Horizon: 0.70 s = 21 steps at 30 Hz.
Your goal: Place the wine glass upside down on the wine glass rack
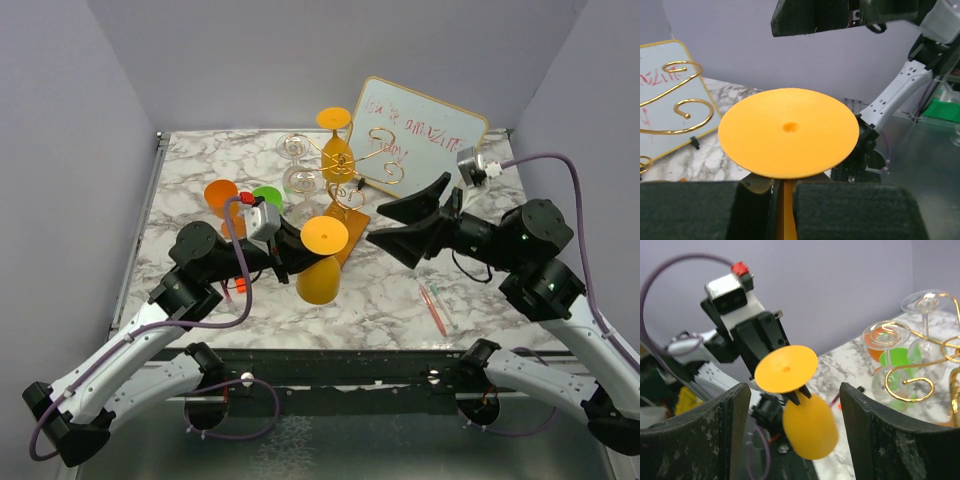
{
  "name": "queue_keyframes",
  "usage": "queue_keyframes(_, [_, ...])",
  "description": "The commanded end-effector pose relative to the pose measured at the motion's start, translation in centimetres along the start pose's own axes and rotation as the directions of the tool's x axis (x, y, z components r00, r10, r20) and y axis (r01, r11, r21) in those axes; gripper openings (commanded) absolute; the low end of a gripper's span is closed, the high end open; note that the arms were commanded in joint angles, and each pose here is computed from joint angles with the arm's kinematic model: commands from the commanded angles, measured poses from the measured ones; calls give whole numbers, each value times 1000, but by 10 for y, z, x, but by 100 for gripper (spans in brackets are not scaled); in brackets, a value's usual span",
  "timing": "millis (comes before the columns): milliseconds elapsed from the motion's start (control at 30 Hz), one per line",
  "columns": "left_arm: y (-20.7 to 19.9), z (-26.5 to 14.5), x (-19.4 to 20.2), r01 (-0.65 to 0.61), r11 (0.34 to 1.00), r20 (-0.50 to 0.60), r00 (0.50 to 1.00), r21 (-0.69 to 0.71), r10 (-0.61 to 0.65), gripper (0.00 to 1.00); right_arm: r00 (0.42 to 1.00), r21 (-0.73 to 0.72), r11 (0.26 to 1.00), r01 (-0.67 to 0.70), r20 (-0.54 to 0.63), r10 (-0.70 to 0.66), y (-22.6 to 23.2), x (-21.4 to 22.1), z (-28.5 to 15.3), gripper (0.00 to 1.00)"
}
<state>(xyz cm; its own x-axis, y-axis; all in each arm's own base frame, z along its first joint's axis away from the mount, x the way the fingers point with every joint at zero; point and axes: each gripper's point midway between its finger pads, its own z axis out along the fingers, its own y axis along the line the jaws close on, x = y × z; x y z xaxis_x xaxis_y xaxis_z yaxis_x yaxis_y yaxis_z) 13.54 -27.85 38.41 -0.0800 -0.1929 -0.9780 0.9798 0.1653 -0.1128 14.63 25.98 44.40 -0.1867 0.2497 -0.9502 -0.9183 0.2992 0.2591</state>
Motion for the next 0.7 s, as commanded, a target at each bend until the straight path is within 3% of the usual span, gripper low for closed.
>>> queue_keyframes(0, [14,-3,-10,-183,981,-6,983,-62,183,0,927,142,917,-374,40,372,-15,-3,13,77])
queue_keyframes(200, [11,-7,-12,-234,971,9,972,-54,235,0,866,166,859,-484,-51,497,-21,18,35,74])
queue_keyframes(333, [9,-10,-9,-245,968,19,969,-49,246,0,828,109,833,-542,-103,552,-14,32,46,66])
queue_keyframes(533, [9,-9,-2,-237,971,6,971,-36,237,0,783,35,796,-605,-158,602,-5,40,56,45])
queue_keyframes(667, [16,-8,4,-227,972,-10,974,-62,227,0,757,-3,770,-638,-187,627,1,43,59,42])
